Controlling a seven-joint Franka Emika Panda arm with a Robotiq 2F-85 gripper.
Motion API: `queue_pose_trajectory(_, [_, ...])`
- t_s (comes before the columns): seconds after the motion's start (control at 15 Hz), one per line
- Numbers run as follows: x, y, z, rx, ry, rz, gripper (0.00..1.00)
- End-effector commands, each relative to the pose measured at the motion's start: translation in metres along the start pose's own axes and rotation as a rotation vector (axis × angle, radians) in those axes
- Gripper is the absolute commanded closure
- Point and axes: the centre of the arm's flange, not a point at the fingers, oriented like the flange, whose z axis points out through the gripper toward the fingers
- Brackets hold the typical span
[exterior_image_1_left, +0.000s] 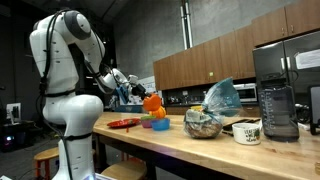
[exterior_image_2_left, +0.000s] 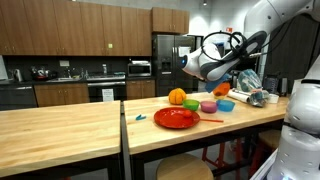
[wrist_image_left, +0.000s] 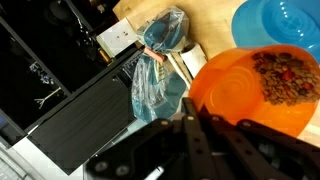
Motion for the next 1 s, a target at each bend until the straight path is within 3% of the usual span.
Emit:
queue_pose_trajectory(0.0, [0.009,0.021,0.016,0.018,-0.044,0.022,0.99])
queue_pose_trajectory(0.6, [0.013,0.031,0.060,-0.082,-0.102,0.064,0.99])
queue_pose_trajectory(0.93, [0.012,0.025,0.068,-0.134,-0.083,0.096,0.99])
